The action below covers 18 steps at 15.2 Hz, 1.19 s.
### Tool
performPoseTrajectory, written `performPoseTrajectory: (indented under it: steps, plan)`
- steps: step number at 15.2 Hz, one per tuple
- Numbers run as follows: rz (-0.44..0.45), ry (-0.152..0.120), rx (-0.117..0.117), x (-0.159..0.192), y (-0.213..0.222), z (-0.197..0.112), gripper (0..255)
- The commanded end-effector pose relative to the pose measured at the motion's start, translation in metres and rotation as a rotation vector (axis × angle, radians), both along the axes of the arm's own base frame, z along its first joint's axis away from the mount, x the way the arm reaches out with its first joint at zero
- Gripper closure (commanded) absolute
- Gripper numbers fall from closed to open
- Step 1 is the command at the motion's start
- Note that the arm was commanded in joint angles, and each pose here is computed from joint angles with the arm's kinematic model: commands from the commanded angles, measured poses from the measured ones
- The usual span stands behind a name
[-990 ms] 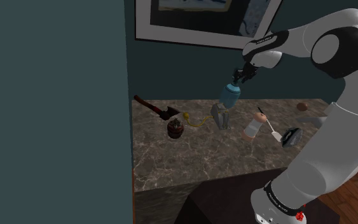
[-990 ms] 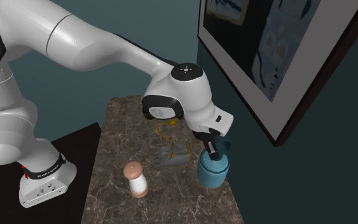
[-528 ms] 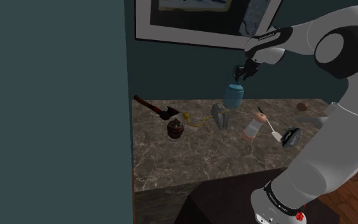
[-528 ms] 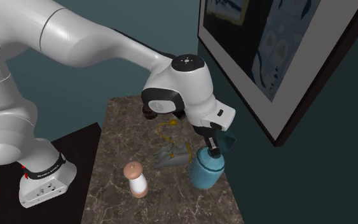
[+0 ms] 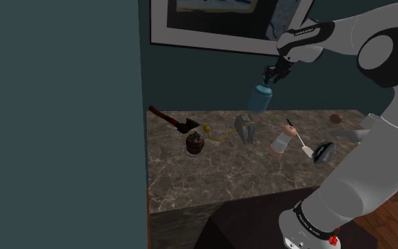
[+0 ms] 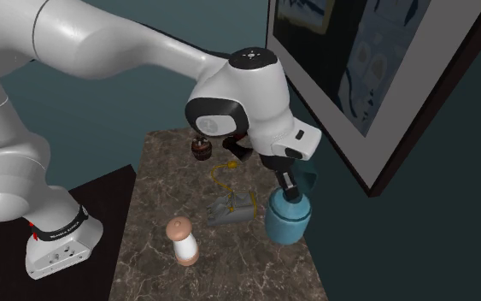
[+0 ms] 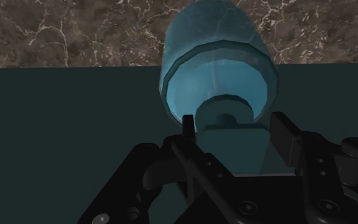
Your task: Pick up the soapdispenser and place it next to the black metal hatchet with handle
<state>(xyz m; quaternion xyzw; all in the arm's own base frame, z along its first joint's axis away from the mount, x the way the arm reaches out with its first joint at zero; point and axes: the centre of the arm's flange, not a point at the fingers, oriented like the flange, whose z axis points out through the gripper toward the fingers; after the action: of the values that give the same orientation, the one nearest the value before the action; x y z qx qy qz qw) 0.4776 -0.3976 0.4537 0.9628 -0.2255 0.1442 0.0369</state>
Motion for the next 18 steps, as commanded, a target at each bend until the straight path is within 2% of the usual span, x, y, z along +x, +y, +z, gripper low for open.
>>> performPoseTrajectory:
  steps: [1, 9, 18]
  plan:
    - [0.0, -0.001, -0.001, 0.001, 0.001, 0.011, 255]
    - [0.0, -0.001, -0.001, 0.001, 0.001, 0.05, 255]
    - [0.0, -0.001, -0.001, 0.022, 0.081, 0.136, 255]
